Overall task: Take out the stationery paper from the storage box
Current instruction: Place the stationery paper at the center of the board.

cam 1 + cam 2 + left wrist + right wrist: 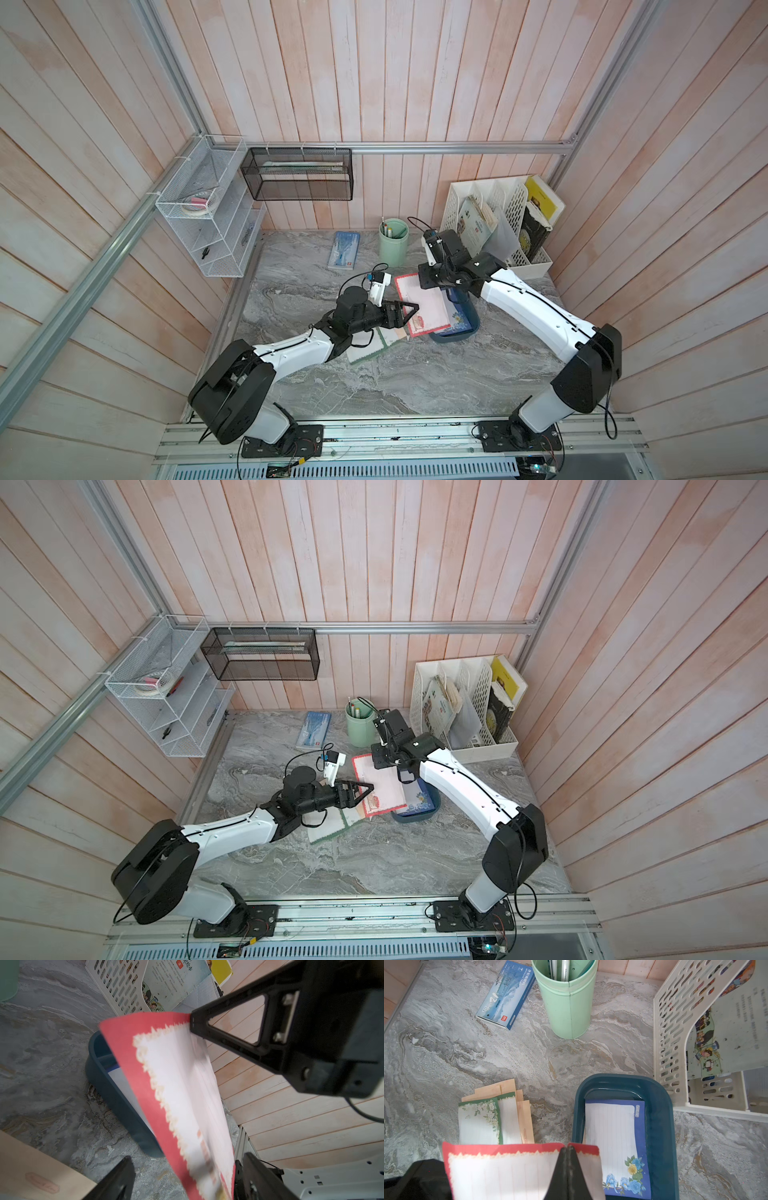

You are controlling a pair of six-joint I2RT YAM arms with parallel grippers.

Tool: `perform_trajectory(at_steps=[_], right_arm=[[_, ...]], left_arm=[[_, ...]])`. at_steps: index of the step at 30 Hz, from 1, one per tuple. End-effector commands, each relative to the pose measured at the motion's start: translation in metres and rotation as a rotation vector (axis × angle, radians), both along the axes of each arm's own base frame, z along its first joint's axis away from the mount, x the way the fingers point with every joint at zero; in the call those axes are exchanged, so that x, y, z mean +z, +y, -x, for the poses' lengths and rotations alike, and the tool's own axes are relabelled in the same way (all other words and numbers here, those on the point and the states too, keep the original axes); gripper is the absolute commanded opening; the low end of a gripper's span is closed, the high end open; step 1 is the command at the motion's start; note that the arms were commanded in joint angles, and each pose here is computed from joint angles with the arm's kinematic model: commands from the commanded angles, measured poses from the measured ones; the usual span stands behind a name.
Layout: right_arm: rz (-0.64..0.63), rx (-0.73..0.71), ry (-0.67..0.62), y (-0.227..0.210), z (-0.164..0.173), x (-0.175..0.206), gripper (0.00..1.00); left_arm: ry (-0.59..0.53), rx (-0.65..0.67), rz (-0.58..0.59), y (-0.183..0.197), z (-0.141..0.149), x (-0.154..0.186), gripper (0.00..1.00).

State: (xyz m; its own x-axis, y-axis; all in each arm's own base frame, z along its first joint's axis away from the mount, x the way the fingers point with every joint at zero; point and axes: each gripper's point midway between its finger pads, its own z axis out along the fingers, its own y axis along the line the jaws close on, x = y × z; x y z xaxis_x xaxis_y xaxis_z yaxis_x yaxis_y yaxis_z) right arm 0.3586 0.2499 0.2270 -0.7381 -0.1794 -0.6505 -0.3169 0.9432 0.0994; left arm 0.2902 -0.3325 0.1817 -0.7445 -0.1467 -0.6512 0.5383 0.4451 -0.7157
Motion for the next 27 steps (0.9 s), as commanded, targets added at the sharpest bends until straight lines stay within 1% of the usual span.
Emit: perform_trajectory(at_steps=[1,3,8,10,11,12,14,17,18,20,21,23,25,27], right_arm=[[-0.012,0.009,0.018,0.008,0.006,0.002,0.00],[-0.007,0.016,0.027,0.010,0.008,-0.002,0.00],[-0.028,0.026,0.042,0.013,0.011,-0.010,0.00],[-0.024,0.024,0.045,0.012,0.013,-0.014,0.00],[-0.018,0.020,0.041,0.010,0.013,-0.015,0.03],[-0.014,0.012,0.030,0.007,0.012,-0.013,0.11],[-0.019,-0.004,-0.001,0.002,0.012,-0.008,0.23],[-0.093,-0.005,-0.070,-0.008,0.011,0.010,0.31],[-0.150,0.014,-0.097,-0.010,0.012,0.020,0.35],[-0.298,0.089,-0.151,-0.009,0.017,0.042,0.47],[-0.402,0.147,-0.179,-0.007,0.023,0.054,0.53],[-0.617,0.289,-0.200,-0.004,0.039,0.077,0.72],[-0.805,0.415,-0.205,-0.006,0.056,0.096,0.77],[-0.902,0.529,-0.182,-0.002,0.073,0.101,0.78]], left_arm=[[-0.057,-0.010,0.029,-0.008,-0.005,0.014,0.72],[-0.060,-0.013,0.040,-0.008,-0.004,0.016,0.56],[-0.074,-0.020,0.051,-0.004,0.002,0.024,0.18],[-0.080,-0.016,0.046,0.000,0.006,0.026,0.05],[-0.083,-0.009,0.041,0.004,0.008,0.027,0.00],[-0.084,-0.003,0.035,0.007,0.011,0.027,0.00],[-0.097,0.006,0.028,0.015,0.018,0.029,0.00],[-0.121,0.025,-0.007,0.031,0.029,0.027,0.00],[-0.126,0.035,-0.026,0.037,0.032,0.025,0.00],[-0.135,0.044,-0.052,0.046,0.038,0.022,0.00],[-0.144,0.044,-0.056,0.050,0.042,0.022,0.00],[-0.157,0.033,-0.050,0.055,0.050,0.023,0.00],[-0.164,0.025,-0.043,0.058,0.056,0.025,0.00],[-0.171,0.024,-0.038,0.061,0.059,0.028,0.00]])
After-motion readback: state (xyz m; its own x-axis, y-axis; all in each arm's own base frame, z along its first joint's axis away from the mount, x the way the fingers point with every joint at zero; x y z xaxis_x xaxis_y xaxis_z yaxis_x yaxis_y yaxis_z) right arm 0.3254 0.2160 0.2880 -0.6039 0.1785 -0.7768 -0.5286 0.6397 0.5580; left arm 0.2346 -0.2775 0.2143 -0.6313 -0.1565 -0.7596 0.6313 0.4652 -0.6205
